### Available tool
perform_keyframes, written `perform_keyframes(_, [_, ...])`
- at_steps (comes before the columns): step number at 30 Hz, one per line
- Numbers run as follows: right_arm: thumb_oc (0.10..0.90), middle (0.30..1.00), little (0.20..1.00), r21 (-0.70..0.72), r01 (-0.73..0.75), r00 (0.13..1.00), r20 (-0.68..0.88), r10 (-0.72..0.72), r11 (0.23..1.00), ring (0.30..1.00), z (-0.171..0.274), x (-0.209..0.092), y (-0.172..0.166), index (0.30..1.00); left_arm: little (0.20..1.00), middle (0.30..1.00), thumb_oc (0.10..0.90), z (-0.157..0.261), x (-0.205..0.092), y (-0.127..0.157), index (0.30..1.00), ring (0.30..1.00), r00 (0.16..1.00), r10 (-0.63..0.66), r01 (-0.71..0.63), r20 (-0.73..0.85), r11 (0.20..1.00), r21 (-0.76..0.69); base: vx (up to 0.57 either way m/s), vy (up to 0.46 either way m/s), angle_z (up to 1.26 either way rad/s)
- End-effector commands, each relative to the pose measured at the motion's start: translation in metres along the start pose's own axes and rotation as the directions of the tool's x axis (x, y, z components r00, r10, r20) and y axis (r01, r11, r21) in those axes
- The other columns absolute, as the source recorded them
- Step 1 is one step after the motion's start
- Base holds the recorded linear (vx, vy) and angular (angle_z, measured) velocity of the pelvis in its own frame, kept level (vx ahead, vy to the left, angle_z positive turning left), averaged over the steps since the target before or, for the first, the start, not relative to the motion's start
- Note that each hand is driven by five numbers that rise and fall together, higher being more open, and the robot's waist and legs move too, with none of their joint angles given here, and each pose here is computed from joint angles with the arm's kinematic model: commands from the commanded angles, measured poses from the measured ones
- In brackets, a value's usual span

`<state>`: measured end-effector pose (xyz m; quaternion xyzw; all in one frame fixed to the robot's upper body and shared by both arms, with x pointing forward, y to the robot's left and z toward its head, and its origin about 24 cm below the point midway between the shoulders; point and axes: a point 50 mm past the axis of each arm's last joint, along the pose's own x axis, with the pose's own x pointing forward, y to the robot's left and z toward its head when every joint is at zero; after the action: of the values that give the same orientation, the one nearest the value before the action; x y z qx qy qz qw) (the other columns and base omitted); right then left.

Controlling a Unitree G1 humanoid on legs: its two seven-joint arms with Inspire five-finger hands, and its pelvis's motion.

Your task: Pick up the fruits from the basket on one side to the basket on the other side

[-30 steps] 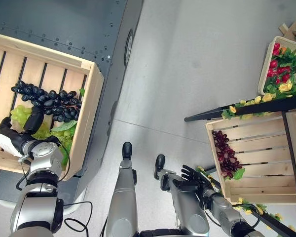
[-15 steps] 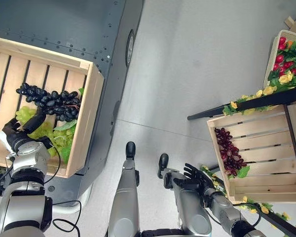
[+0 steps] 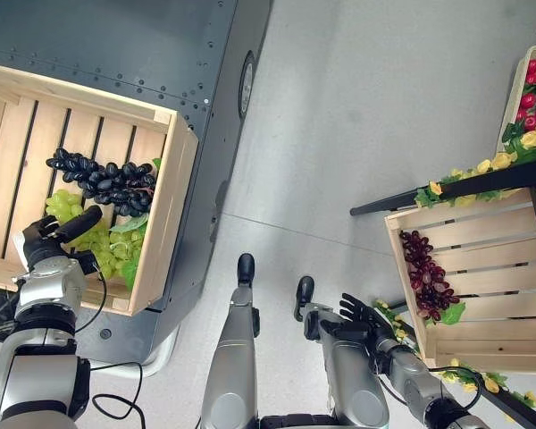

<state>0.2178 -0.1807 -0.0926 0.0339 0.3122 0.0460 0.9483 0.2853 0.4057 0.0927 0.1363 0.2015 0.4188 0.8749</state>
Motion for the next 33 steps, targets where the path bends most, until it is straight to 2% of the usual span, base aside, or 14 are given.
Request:
perform_keyframes(1, [0.800, 0.900, 0.900, -0.003, 0.055, 0.997, -0.058, -0.055, 0.998, 0.900, -0.025, -0.019, -0.017, 0.900, 0.900, 0.900, 0.800, -0.001, 0.003, 0.029, 0.900, 0.900, 0.989, 0.144, -0.147, 0.032, 0.983, 0.108, 0.01, -0.033, 0.02])
perform_keyframes(7, [0.800, 0.900, 0.900, 0.015, 0.054, 0.997, -0.064, -0.053, 0.998, 0.900, -0.027, -0.019, -0.014, 0.900, 0.900, 0.900, 0.800, 0.004, 0.003, 0.055, 0.900, 0.900, 0.940, 0.323, -0.333, 0.108, 0.939, 0.084, 0.01, -0.029, 0.07])
perform_keyframes(9, [0.800, 0.900, 0.900, 0.015, 0.055, 0.996, -0.068, -0.053, 0.998, 0.900, -0.028, -0.019, -0.015, 0.900, 0.900, 0.900, 0.800, 0.011, 0.001, 0.067, 0.900, 0.900, 0.891, 0.417, -0.437, 0.181, 0.895, 0.088, 0.01, -0.018, 0.08])
perform_keyframes(12, [0.800, 0.900, 0.900, 0.017, 0.051, 0.996, -0.072, -0.049, 0.999, 0.900, -0.030, -0.020, -0.014, 0.900, 0.900, 0.900, 0.800, 0.019, -0.002, 0.075, 0.900, 0.900, 0.835, 0.489, -0.525, 0.254, 0.845, 0.099, 0.00, -0.010, 0.00])
perform_keyframes(13, [0.800, 0.900, 0.900, 0.019, 0.046, 0.996, -0.074, -0.045, 0.999, 0.900, -0.031, -0.019, -0.014, 0.900, 0.900, 0.900, 0.800, 0.027, -0.005, 0.083, 0.900, 0.900, 0.778, 0.544, -0.599, 0.314, 0.794, 0.108, 0.00, 0.000, 0.00])
perform_keyframes(14, [0.800, 0.900, 0.900, 0.019, 0.046, 0.996, -0.075, -0.045, 0.999, 0.900, -0.031, -0.019, -0.014, 0.900, 0.900, 0.900, 0.800, 0.027, -0.005, 0.083, 0.900, 0.900, 0.775, 0.546, -0.602, 0.319, 0.790, 0.110, 0.00, 0.000, 0.00])
perform_keyframes(17, [0.800, 0.900, 0.900, 0.020, 0.045, 0.996, -0.082, -0.044, 0.999, 0.900, -0.034, -0.020, -0.016, 0.900, 0.900, 0.900, 0.800, 0.041, -0.009, 0.096, 0.900, 0.900, 0.699, 0.602, -0.680, 0.387, 0.727, 0.097, 0.01, -0.015, 0.00])
perform_keyframes(18, [0.800, 0.900, 0.900, 0.022, 0.043, 0.995, -0.089, -0.040, 0.999, 0.900, -0.036, -0.021, -0.016, 0.900, 0.900, 0.900, 0.800, 0.047, -0.013, 0.104, 0.900, 0.900, 0.638, 0.638, -0.732, 0.430, 0.675, 0.085, 0.03, -0.038, 0.01])
perform_keyframes(21, [0.800, 0.900, 0.900, 0.029, 0.039, 0.995, -0.095, -0.036, 0.999, 0.900, -0.037, -0.021, -0.016, 0.900, 0.900, 0.900, 0.800, 0.051, -0.016, 0.114, 0.900, 0.900, 0.585, 0.667, -0.773, 0.461, 0.631, 0.066, 0.01, -0.014, 0.01])
perform_keyframes(25, [0.800, 0.900, 0.900, 0.028, 0.041, 0.995, -0.097, -0.038, 0.999, 0.900, -0.036, -0.020, -0.017, 0.900, 0.900, 0.900, 0.800, 0.055, -0.016, 0.121, 0.900, 0.900, 0.570, 0.647, -0.792, 0.506, 0.596, 0.131, 0.00, 0.000, 0.00])
perform_keyframes(26, [0.800, 0.900, 0.900, 0.024, 0.040, 0.994, -0.104, -0.037, 0.999, 0.900, -0.037, -0.020, -0.019, 0.900, 0.900, 0.900, 0.800, 0.058, -0.017, 0.123, 0.900, 0.900, 0.551, 0.605, -0.817, 0.575, 0.532, 0.222, 0.00, 0.000, 0.00])
perform_keyframes(29, [0.800, 0.900, 0.900, 0.027, 0.041, 0.994, -0.104, -0.038, 0.999, 0.900, -0.036, -0.020, -0.021, 0.900, 0.900, 0.900, 0.800, 0.062, -0.018, 0.123, 0.900, 0.900, 0.556, 0.548, -0.822, 0.624, 0.472, 0.319, 0.00, 0.000, 0.00])
perform_keyframes(30, [0.800, 0.900, 0.900, 0.027, 0.047, 0.993, -0.110, -0.044, 0.999, 0.900, -0.038, -0.021, -0.024, 0.900, 0.900, 0.900, 0.800, 0.065, -0.019, 0.124, 0.900, 0.900, 0.540, 0.480, -0.837, 0.692, 0.388, 0.385, 0.00, 0.000, 0.00])
perform_keyframes(33, [0.800, 0.900, 0.900, 0.024, 0.054, 0.993, -0.109, -0.051, 0.998, 0.900, -0.037, -0.022, -0.029, 0.900, 0.900, 0.900, 0.800, 0.068, -0.019, 0.129, 0.900, 0.900, 0.556, 0.391, -0.830, 0.733, 0.296, 0.472, 0.01, 0.013, -0.01])
